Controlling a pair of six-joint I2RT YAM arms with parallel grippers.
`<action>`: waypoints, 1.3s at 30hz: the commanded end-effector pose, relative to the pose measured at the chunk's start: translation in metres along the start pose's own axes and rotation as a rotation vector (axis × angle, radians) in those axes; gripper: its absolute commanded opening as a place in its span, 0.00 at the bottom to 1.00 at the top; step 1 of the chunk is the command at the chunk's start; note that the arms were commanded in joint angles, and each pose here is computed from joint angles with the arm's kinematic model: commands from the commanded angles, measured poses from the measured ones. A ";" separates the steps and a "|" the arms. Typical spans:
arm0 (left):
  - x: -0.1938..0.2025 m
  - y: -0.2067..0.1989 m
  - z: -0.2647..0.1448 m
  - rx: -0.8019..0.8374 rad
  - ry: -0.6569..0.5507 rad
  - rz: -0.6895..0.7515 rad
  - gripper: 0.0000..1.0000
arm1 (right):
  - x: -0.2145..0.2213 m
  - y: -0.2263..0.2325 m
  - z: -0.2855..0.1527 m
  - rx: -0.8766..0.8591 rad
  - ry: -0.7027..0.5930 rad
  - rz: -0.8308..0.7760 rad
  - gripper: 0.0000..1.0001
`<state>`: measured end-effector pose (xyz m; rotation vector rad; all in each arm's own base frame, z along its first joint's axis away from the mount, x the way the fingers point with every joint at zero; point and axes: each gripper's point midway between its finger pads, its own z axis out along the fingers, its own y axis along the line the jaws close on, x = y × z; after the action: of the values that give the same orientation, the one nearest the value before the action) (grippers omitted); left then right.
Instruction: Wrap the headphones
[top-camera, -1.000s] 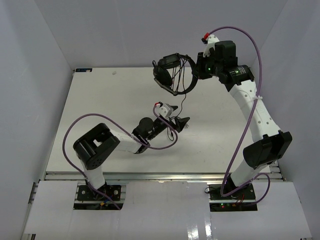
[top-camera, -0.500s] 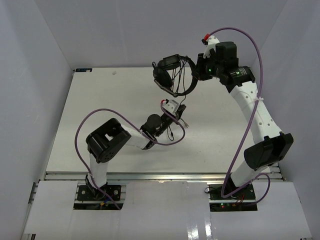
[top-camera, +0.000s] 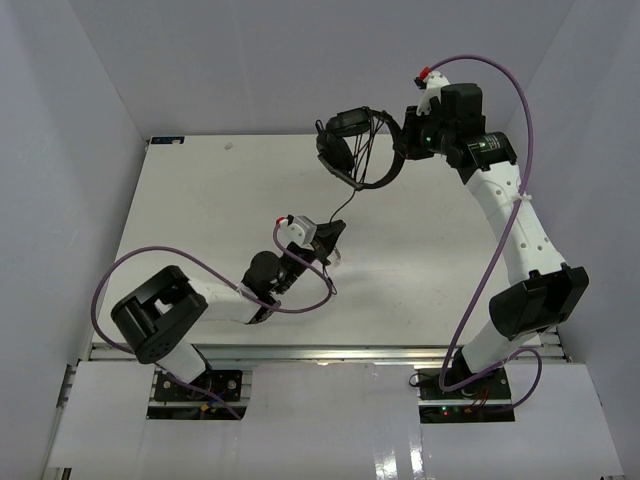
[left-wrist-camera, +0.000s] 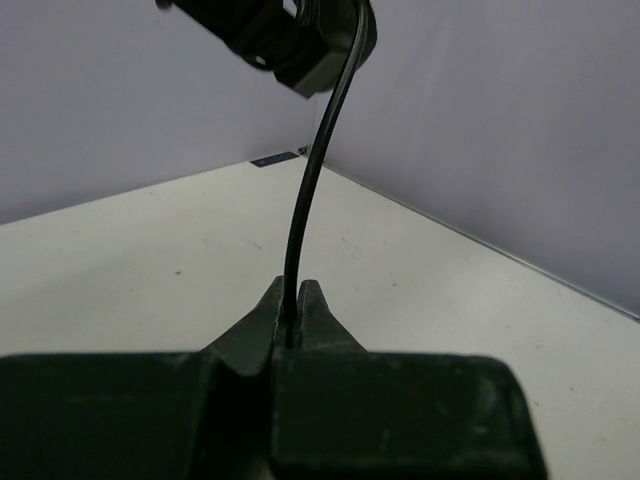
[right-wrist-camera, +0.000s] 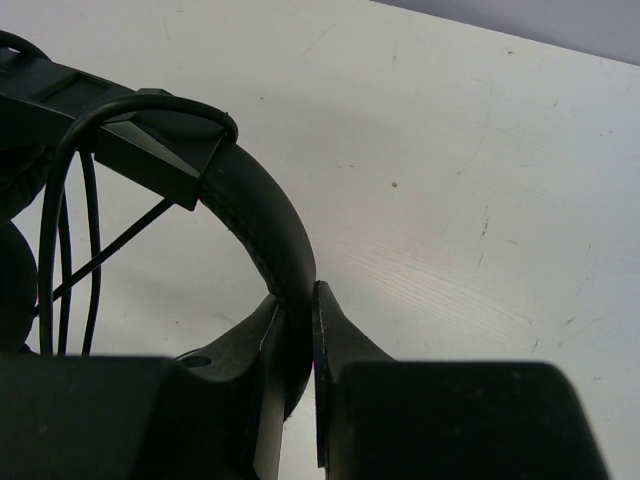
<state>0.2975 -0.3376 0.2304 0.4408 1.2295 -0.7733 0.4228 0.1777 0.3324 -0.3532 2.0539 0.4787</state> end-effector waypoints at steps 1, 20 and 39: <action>-0.018 -0.010 -0.011 0.045 -0.030 -0.029 0.00 | -0.025 0.003 -0.004 -0.022 -0.091 0.010 0.08; 0.068 -0.035 0.002 0.182 0.147 -0.106 0.00 | -0.033 0.013 -0.017 -0.062 -0.117 0.006 0.08; 0.059 0.055 0.017 0.055 0.136 -0.055 0.13 | -0.006 0.081 -0.085 -0.445 -0.139 -0.195 0.08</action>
<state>0.3461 -0.3377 0.1709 0.5192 1.3396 -0.8229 0.3673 0.1950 0.3336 -0.5977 1.9960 0.6780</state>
